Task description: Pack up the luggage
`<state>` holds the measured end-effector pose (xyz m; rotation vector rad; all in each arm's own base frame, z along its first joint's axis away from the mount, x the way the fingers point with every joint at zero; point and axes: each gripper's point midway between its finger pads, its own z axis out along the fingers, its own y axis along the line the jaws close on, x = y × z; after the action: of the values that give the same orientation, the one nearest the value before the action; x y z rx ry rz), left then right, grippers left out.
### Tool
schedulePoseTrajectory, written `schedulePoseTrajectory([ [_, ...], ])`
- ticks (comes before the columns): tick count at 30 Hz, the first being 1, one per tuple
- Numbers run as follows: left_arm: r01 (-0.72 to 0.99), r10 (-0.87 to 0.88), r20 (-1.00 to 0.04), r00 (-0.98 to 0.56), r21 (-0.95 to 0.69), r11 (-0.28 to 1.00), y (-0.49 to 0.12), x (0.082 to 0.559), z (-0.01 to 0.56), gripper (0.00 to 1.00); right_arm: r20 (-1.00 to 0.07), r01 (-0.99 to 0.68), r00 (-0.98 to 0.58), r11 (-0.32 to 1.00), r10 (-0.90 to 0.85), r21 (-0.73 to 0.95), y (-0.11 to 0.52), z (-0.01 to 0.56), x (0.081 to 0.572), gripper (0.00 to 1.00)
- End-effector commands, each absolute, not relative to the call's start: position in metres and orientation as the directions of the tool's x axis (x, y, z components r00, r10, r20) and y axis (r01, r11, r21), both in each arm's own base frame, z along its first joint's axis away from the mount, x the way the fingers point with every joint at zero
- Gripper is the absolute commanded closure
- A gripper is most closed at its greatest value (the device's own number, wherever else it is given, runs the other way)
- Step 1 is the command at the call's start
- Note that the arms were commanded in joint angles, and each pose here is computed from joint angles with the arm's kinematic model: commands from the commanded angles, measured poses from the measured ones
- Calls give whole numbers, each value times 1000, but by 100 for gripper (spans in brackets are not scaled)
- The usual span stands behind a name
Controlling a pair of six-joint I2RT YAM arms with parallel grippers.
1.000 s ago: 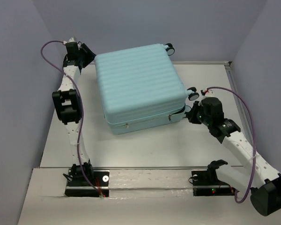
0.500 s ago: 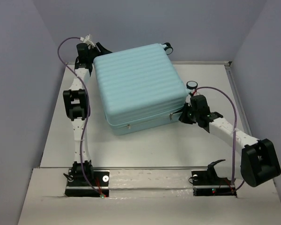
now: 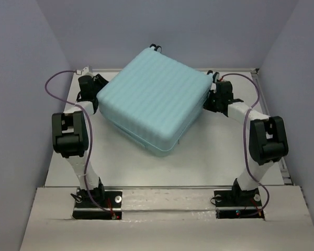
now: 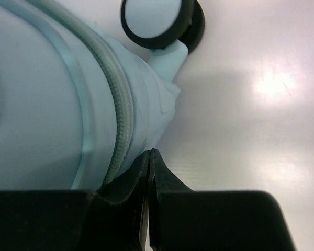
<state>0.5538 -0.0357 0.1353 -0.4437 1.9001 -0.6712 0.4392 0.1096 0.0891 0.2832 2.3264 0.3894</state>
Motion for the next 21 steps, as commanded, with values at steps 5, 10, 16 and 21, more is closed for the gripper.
schedulePoseTrajectory([
  [5, -41, -617, -722, -312, -639, 768, -54, 498, 188, 45, -773, -234, -554, 832, 310, 502, 181, 207, 509, 78],
  [10, -44, -633, -741, -225, -641, 766, -44, 502, 264, 26, -791, -206, -555, 879, 257, 430, 161, 226, 478, 37],
  [16, -9, -590, -804, -72, -591, 806, -19, 486, 379, 20, -786, -148, -548, 892, 286, 428, 139, 229, 416, 44],
  [21, 119, -522, -852, -48, -524, 843, -58, 416, 411, 47, -726, -244, -621, 807, 295, 537, 166, 192, 345, 89],
])
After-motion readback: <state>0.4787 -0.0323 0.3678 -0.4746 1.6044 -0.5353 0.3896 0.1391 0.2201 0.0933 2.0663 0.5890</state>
